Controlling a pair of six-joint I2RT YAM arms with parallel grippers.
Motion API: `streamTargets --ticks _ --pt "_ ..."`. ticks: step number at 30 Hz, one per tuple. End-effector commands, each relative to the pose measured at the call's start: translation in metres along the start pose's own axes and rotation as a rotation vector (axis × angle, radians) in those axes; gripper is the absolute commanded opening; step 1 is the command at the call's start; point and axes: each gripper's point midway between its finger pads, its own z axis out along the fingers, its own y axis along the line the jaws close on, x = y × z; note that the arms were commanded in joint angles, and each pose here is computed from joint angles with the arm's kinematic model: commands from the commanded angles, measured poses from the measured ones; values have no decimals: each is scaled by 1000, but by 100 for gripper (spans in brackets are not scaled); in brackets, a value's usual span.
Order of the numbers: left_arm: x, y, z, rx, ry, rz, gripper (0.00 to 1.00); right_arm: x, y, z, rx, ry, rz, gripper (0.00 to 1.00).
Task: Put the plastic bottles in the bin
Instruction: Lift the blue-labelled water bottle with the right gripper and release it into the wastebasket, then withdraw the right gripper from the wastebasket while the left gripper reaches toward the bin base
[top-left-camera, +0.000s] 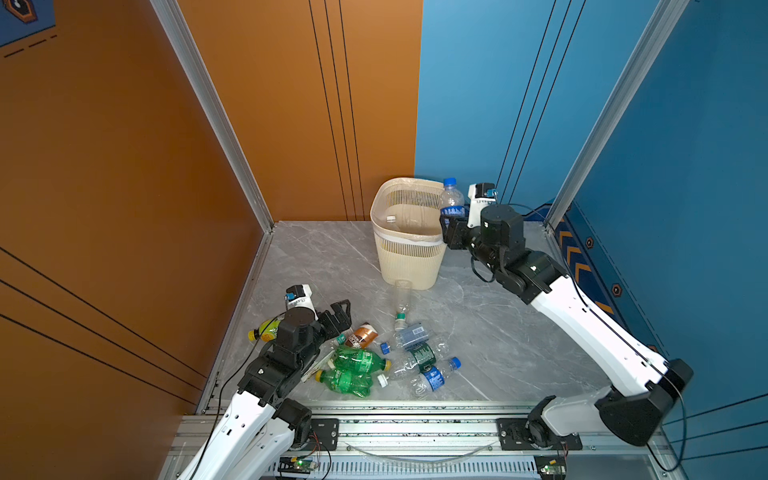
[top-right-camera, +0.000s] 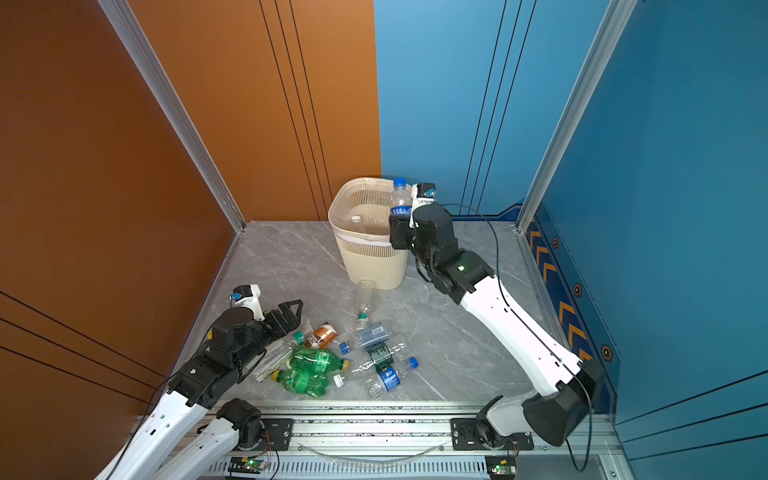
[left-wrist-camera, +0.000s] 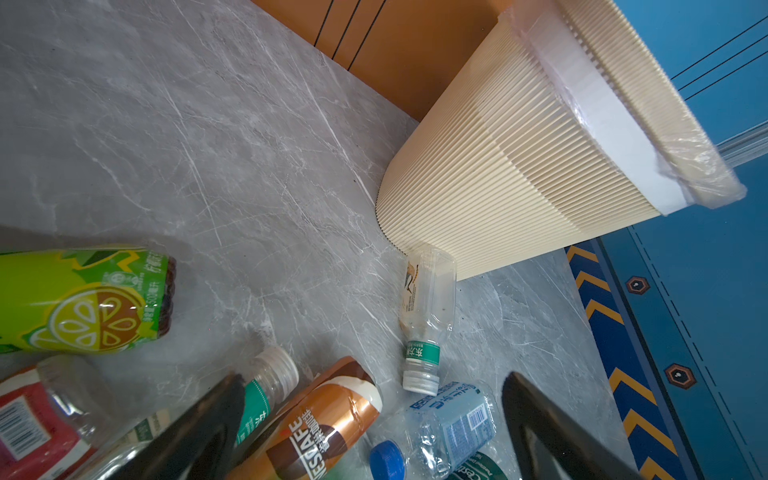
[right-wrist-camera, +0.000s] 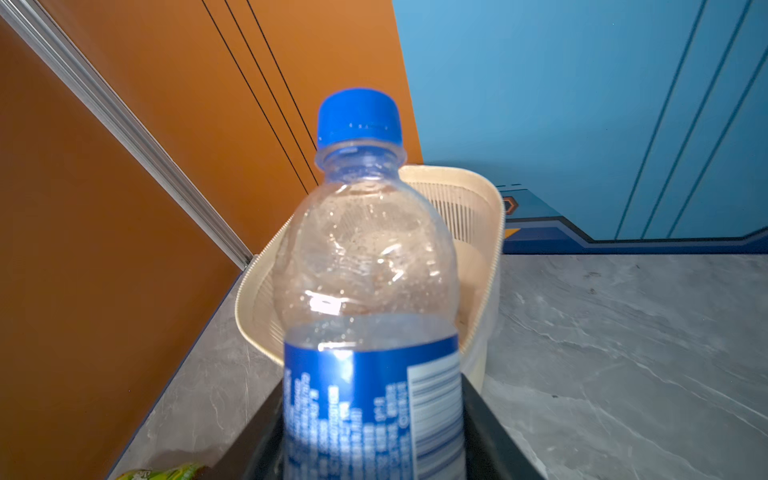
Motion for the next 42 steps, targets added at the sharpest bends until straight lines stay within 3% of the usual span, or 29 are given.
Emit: streamTargets --ticks 1,7,14,17,21,24,29,36,39,42 --pt "9 8 -1 -15 30 -9 98 -17 17 34 -13 -38 10 55" --pt "11 9 -1 -14 37 -22 98 -20 29 86 -13 -21 -12 55" --pt "10 10 -4 -14 29 -26 98 -13 20 109 25 1 -20 56" --pt "10 11 -4 -17 30 -28 98 -9 16 113 38 9 -15 64" --pt "9 10 -4 -16 29 -28 98 -5 9 109 63 25 -9 90" --pt "8 9 -2 -13 28 -31 98 -15 3 89 69 -15 1 100" --pt "10 6 7 -10 46 -30 98 -12 -10 32 46 -40 -4 100" --pt "19 3 21 -8 95 -34 98 85 -78 -58 152 38 28 100" --pt "23 1 26 -9 115 -33 98 133 -113 -83 222 90 82 100" --pt "26 -2 30 -6 125 -28 98 152 -128 -95 252 119 94 100"
